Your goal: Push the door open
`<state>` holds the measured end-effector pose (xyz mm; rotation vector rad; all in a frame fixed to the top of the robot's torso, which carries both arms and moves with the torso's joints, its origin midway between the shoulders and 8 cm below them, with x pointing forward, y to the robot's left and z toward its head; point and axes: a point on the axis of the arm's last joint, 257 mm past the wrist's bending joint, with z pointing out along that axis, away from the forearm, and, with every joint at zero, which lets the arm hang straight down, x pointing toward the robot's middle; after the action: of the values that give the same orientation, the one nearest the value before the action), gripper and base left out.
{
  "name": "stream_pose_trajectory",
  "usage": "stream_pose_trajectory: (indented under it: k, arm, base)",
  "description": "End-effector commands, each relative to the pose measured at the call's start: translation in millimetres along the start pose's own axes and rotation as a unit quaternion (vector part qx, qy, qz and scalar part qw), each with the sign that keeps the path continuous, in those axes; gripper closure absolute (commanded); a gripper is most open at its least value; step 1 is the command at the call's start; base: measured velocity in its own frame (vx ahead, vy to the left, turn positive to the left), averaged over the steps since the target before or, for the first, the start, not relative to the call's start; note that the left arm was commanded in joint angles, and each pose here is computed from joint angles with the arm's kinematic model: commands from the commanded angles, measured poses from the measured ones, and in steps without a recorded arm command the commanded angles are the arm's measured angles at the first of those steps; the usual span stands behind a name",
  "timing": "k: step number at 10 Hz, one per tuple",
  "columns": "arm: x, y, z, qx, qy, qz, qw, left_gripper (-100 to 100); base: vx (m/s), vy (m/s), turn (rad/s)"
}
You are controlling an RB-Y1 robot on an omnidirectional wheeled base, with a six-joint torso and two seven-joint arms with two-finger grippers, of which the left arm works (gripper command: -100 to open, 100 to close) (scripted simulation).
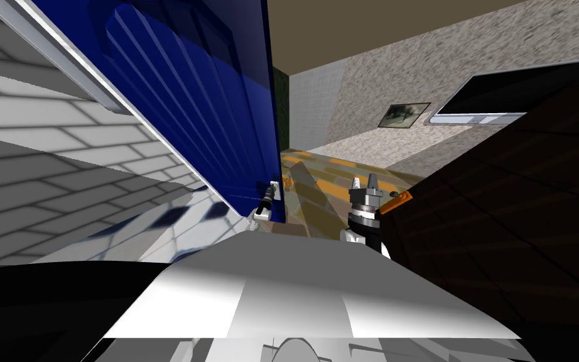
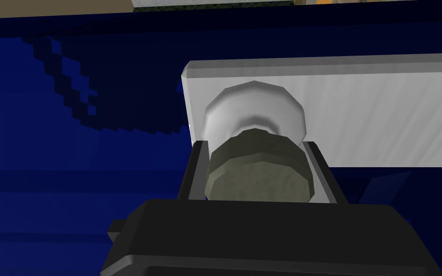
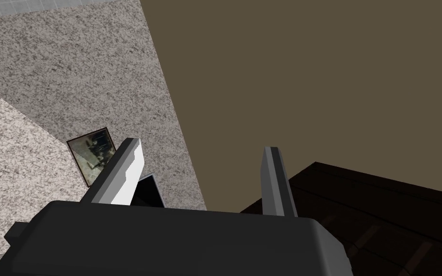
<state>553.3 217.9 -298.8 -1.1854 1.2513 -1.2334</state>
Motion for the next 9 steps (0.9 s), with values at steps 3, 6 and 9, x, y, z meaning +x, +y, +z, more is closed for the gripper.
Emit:
stream_pose_trajectory:
  k: [3,6,9]
  arm:
    - [-9.4,2.1,1.9,-0.002,-0.012,-0.001,0.9999,100]
    - [-31.8,-0.4,2.7,0.001,-0.029,0.003,0.9996,100]
    - [-53.3,-1.0,2.1,0.001,-0.047,0.007,0.9989,100]
  base:
    - [0.144,-0.105,0.057]
    - [0.174,-0.069,0.051]
    - [0.201,-0.077,0.054]
